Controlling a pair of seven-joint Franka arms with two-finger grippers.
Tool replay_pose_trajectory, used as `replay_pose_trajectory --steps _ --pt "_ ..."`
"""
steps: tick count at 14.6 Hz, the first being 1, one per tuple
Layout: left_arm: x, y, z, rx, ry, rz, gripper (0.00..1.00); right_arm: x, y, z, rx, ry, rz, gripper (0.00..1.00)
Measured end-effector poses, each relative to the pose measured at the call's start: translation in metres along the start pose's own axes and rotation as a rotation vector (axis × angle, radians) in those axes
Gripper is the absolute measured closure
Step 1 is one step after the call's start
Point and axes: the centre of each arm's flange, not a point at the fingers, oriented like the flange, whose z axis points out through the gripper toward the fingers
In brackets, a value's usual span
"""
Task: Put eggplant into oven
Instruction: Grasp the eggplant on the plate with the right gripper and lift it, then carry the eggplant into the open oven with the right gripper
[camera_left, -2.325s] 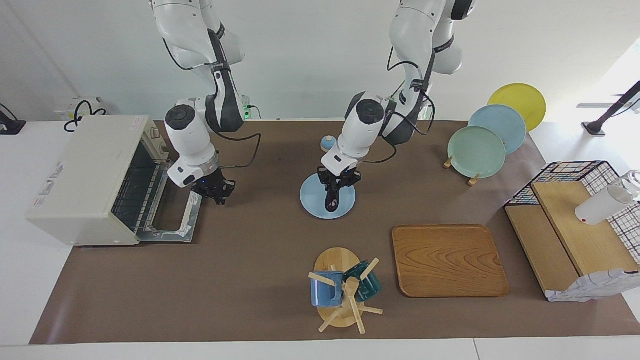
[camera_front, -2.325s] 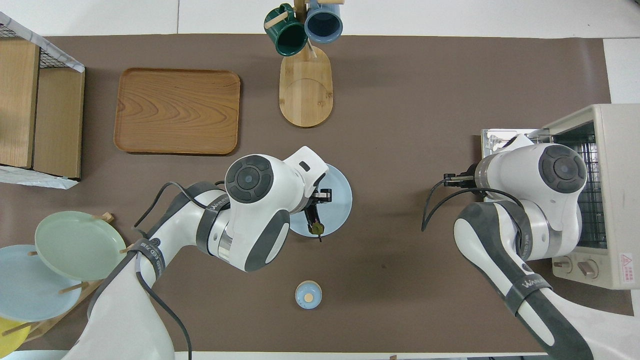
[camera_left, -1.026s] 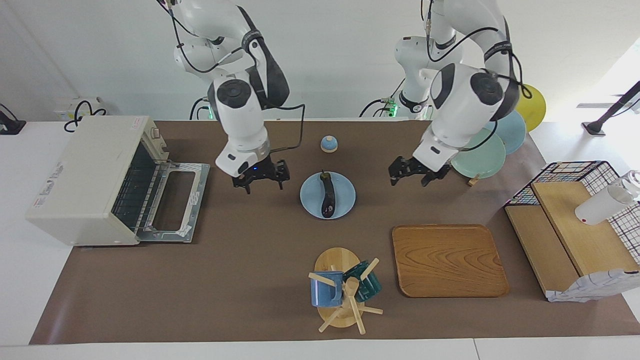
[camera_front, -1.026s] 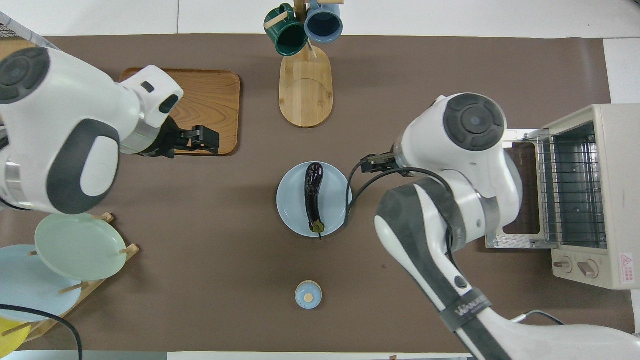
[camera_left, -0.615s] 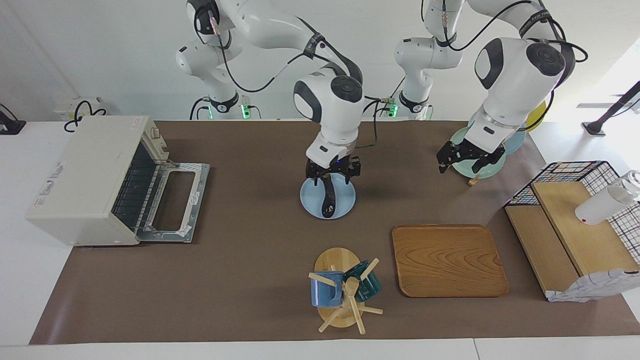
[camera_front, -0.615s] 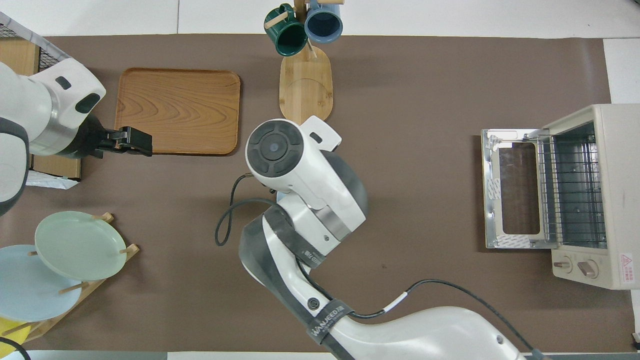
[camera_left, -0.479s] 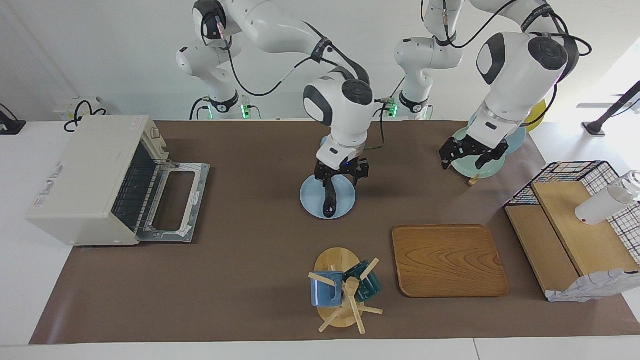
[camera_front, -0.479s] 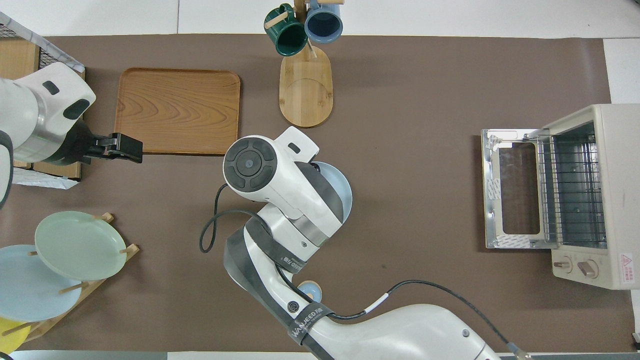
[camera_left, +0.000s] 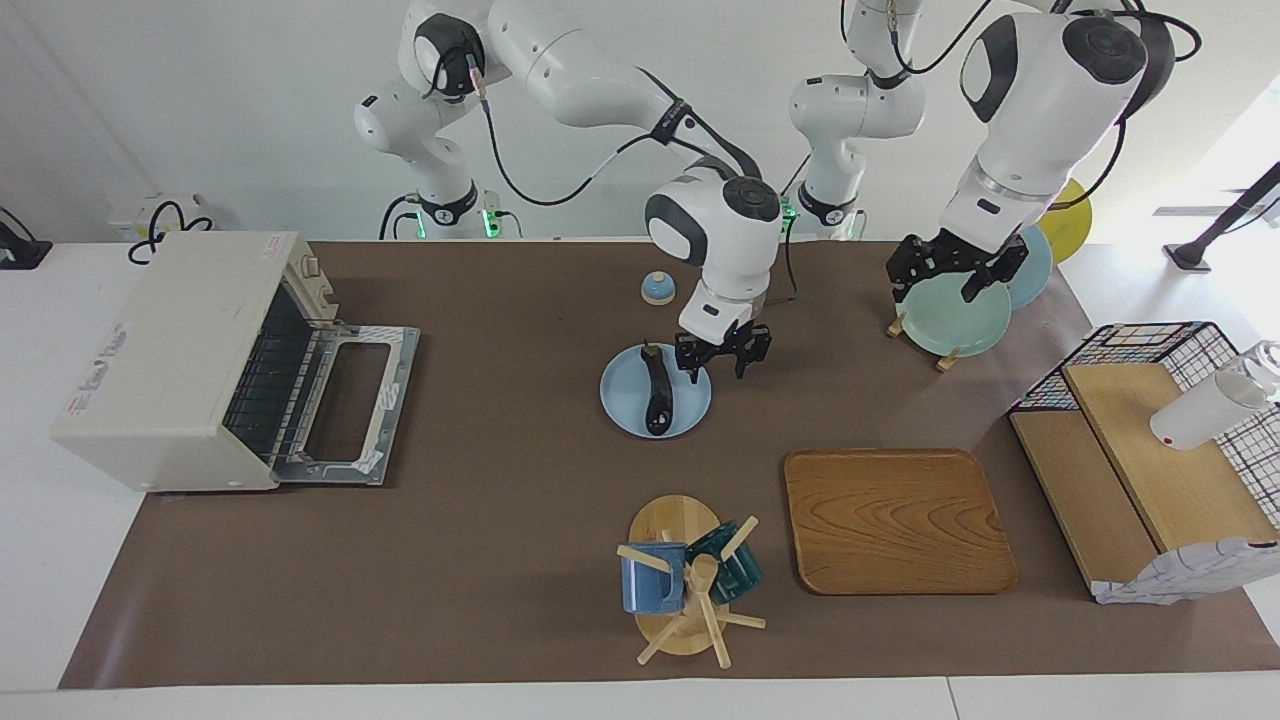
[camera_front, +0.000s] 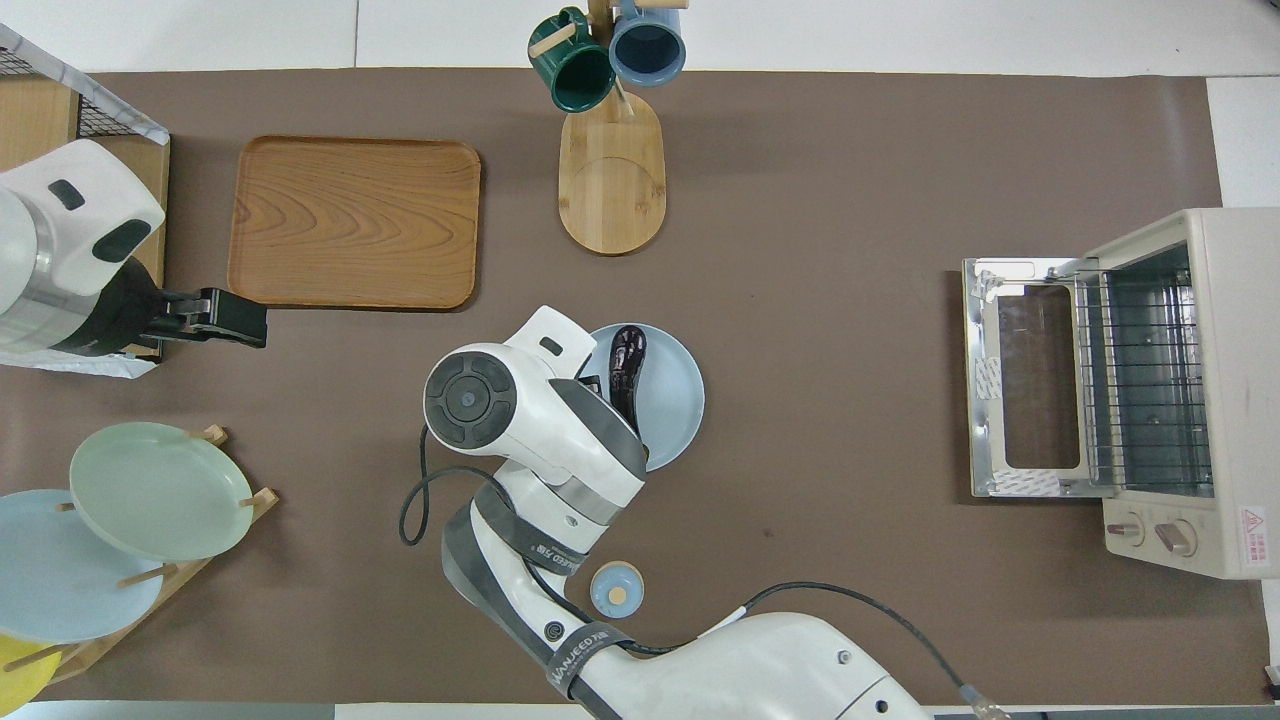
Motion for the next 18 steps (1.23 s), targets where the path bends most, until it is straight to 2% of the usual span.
replay_pose_trajectory --steps 1,2,3,5,6,7,8,10,12,14,18 --pt "0.000 0.000 0.000 0.000 0.000 0.000 0.00 -0.002 0.002 0.005 -0.008 -0.006 -0.001 0.46" --pt "0.000 0.000 0.000 -0.001 0.000 0.000 0.00 -0.003 0.003 0.009 -0.011 -0.008 -0.001 0.56" --pt "0.000 0.000 0.000 -0.001 -0.001 0.000 0.00 -0.004 0.004 0.011 -0.007 -0.003 -0.003 0.61" --pt "0.000 0.000 0.002 -0.001 -0.006 0.000 0.00 -0.010 0.001 0.018 0.002 0.006 -0.010 0.61" --pt "0.001 0.000 0.001 -0.001 -0.007 0.000 0.00 -0.012 0.001 0.019 0.004 0.009 -0.014 0.67" --pt "0.001 0.000 -0.002 -0.001 -0.006 0.000 0.00 -0.013 0.002 0.017 0.004 0.010 -0.015 0.67" --pt "0.003 0.000 -0.007 -0.001 -0.004 0.000 0.00 -0.014 0.002 0.016 0.000 0.013 -0.019 0.74" --pt "0.006 0.000 -0.014 -0.003 0.006 0.000 0.00 -0.013 0.005 0.010 -0.036 0.020 -0.040 0.96" --pt "0.008 0.000 -0.012 -0.002 0.000 0.000 0.00 -0.007 0.013 -0.013 -0.114 0.017 -0.058 0.98" --pt "0.009 0.001 -0.006 0.000 -0.020 0.000 0.00 0.010 0.037 -0.039 -0.160 0.011 -0.052 0.98" --pt "0.005 0.001 -0.004 0.003 -0.055 0.002 0.00 0.046 0.150 -0.081 -0.204 -0.072 -0.037 0.98"
